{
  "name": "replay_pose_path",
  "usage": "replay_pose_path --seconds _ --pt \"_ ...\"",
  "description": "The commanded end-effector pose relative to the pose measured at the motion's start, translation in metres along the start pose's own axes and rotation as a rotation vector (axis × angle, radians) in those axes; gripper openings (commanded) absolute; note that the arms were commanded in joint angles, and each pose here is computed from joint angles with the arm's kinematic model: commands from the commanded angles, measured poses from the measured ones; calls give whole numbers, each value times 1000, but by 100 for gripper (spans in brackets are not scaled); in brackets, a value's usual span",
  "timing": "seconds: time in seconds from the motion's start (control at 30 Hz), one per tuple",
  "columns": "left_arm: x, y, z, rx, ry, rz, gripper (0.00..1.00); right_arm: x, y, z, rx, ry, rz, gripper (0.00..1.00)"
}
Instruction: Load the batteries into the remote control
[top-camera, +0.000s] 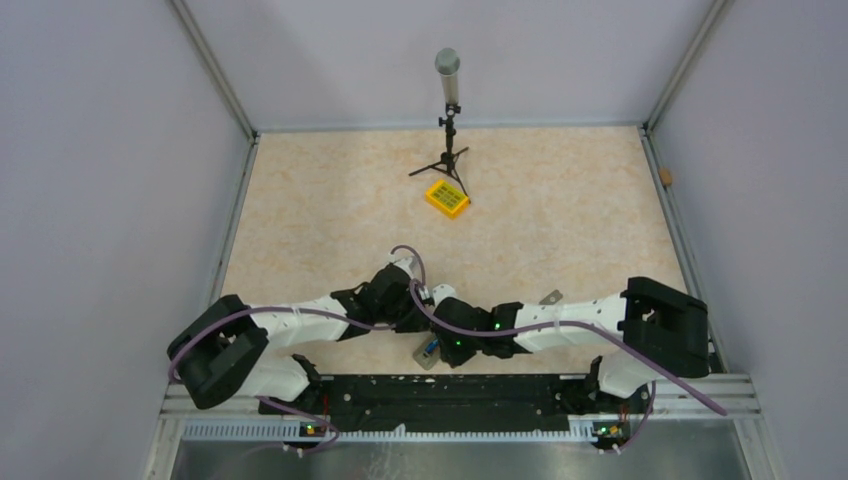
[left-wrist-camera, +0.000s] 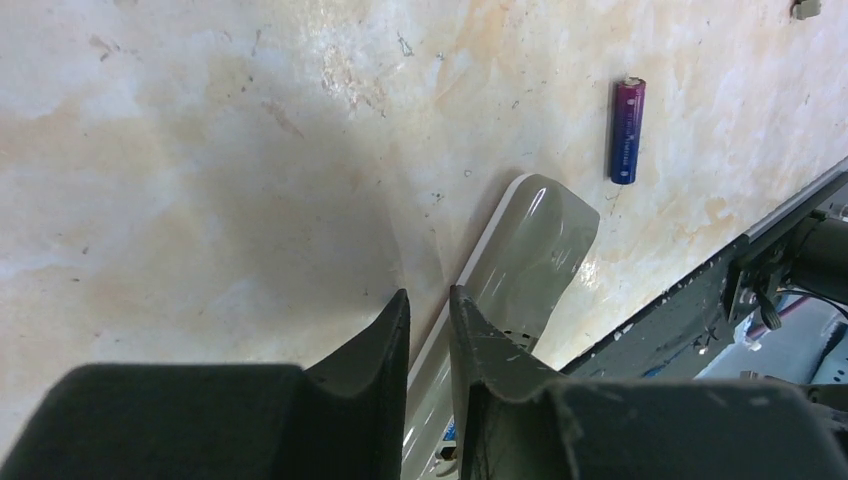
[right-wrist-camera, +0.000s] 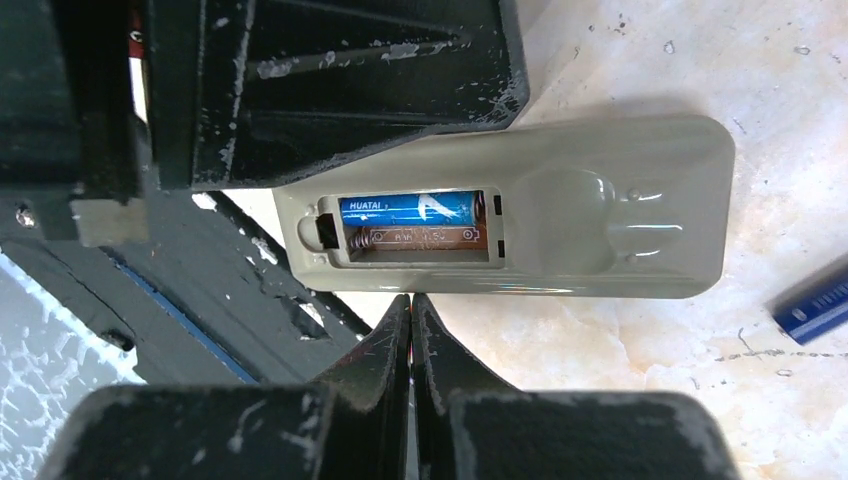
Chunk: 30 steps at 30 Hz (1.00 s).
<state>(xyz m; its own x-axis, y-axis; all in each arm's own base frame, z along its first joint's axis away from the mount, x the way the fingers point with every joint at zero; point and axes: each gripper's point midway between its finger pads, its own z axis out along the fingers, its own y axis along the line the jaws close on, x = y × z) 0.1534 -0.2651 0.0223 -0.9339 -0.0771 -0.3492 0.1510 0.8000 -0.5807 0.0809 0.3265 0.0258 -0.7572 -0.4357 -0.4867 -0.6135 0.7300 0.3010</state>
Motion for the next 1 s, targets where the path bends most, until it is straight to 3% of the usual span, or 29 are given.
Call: replay_pose_path --seconds 0.0,0.3,0.63,0.97 --pt "2 15 2 -64 15 61 24 -21 24 4 -58 -73 -9 0" --pt "-2 23 -10 -88 -25 68 29 -42 31 17 -36 -122 -22 0" --pt "-25 44 -43 -203 -177 54 42 -55 30 14 7 -134 -46 0" --pt "-30 43 -61 -183 -239 48 54 -59 -4 -31 117 -197 -45 26"
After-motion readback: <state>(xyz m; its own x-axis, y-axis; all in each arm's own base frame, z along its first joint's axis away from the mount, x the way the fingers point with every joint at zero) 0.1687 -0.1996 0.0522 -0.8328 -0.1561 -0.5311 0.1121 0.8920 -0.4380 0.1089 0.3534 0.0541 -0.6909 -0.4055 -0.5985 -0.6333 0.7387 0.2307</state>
